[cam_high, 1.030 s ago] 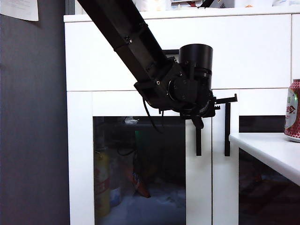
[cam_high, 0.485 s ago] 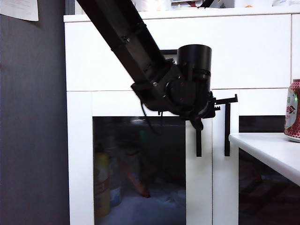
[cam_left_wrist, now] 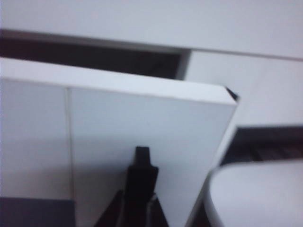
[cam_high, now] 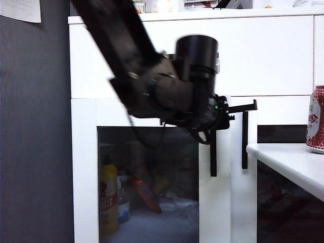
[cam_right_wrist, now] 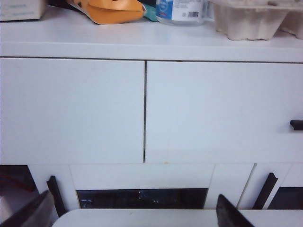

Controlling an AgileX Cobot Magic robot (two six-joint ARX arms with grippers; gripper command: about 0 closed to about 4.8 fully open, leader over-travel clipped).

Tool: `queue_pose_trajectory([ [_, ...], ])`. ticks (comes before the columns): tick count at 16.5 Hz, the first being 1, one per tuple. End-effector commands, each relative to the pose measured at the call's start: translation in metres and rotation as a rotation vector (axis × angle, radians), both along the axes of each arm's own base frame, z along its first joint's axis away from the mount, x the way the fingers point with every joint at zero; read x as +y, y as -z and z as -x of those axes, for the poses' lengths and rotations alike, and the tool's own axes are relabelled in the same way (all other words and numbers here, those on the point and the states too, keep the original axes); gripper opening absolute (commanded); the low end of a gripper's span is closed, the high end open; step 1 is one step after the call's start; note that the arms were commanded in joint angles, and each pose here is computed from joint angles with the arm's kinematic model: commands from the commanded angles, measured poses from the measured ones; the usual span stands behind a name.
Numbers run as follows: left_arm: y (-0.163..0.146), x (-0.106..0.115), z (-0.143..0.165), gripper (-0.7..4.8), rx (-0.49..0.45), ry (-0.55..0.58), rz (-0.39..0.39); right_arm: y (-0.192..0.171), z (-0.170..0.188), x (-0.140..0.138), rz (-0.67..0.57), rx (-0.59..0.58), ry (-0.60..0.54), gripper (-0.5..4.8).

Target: Open the left door of the white cabinet, pick up a can of beverage from the table on the right, place it inside the cabinet, and finally close the cabinet door.

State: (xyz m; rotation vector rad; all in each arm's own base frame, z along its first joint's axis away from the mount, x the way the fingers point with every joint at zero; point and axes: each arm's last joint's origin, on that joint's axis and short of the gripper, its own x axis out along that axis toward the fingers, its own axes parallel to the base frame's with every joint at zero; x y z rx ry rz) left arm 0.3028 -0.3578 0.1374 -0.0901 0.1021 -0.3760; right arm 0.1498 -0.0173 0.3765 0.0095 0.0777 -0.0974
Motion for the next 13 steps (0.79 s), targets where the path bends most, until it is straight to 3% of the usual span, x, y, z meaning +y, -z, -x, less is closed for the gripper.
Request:
queue_pose_trajectory([
  [1, 0.025, 0.024, 0.033, -0.05, 0.113, 0.029, -0.119, 0.003, -0.005, -0.001, -0.007, 0.031, -0.002, 4.41],
  [6, 0.023, 0.063, 0.065, -0.05, 0.155, 0.034, -0.173, 0.013, -0.009, -0.001, -0.019, 0.126, -0.011, 4.41],
  [8, 0.019, 0.078, 0.076, -0.05, 0.162, 0.034, -0.182, 0.031, -0.011, 0.001, -0.043, 0.184, -0.075, 4.41],
  [9, 0.017, 0.081, 0.079, -0.05, 0.161, 0.034, -0.181, 0.039, -0.013, 0.003, -0.073, 0.205, -0.129, 4.41],
  [10, 0.011, 0.085, 0.081, -0.05, 0.153, 0.034, -0.171, 0.055, -0.016, 0.008, -0.137, 0.231, -0.266, 4.41],
  [13, 0.002, 0.086, 0.082, -0.05, 0.136, 0.034, -0.149, 0.067, -0.028, 0.028, -0.143, 0.252, -0.411, 4.4],
])
